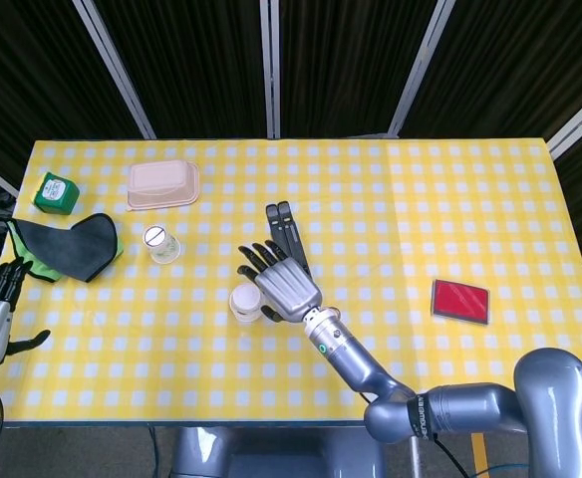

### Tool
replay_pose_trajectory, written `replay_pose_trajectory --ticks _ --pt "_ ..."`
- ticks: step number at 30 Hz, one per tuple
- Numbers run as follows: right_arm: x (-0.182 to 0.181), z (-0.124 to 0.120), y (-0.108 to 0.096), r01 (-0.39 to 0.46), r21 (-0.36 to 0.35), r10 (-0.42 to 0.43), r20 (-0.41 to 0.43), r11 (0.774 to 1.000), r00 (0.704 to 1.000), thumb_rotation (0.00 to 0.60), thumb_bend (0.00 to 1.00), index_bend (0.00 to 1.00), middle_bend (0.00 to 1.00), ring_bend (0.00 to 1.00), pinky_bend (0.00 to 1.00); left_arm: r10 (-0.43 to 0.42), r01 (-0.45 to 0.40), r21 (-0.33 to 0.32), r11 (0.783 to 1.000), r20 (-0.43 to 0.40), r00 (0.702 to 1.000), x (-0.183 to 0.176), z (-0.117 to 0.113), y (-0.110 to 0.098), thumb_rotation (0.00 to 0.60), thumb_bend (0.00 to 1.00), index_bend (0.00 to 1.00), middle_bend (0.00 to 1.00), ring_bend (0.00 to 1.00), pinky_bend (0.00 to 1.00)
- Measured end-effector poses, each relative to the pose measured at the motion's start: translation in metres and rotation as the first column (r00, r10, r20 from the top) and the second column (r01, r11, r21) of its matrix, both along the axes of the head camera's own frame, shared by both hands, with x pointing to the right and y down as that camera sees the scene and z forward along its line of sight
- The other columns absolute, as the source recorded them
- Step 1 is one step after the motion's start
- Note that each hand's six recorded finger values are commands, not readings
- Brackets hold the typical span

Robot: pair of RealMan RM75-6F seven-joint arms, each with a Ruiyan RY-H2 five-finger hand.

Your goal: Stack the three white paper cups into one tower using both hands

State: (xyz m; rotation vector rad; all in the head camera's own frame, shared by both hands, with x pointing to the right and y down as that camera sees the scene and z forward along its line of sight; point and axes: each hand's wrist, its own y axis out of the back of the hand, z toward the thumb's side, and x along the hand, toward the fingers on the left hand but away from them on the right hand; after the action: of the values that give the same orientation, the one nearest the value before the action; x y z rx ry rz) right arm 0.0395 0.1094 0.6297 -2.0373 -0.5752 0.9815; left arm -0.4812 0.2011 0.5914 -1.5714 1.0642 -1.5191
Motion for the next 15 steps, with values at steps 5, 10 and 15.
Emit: replay_pose_trajectory --ticks 5,10,15 --pt "0.020 -0.005 -0.004 -0.031 0.024 0.031 -0.003 0.999 1.000 0.600 0.20 0.19 0.00 0.00 0.00 0.000 0.000 -0.004 1.000 0.008 1.000 -0.001 0.002 0.001 0.600 0.00 0.00 0.00 0.00 0.00" --pt "0.058 -0.010 -0.007 -0.088 0.055 0.089 -0.015 0.995 0.996 0.600 0.20 0.18 0.00 0.00 0.00 0.004 -0.004 -0.009 1.000 0.017 1.000 0.001 0.004 0.001 0.600 0.00 0.00 0.00 0.00 0.00" --pt "0.115 -0.012 -0.001 -0.162 0.095 0.166 -0.044 0.982 0.985 0.600 0.20 0.15 0.00 0.00 0.00 0.011 -0.011 -0.017 1.000 0.026 1.000 0.003 0.007 0.002 0.600 0.00 0.00 0.00 0.00 0.00"
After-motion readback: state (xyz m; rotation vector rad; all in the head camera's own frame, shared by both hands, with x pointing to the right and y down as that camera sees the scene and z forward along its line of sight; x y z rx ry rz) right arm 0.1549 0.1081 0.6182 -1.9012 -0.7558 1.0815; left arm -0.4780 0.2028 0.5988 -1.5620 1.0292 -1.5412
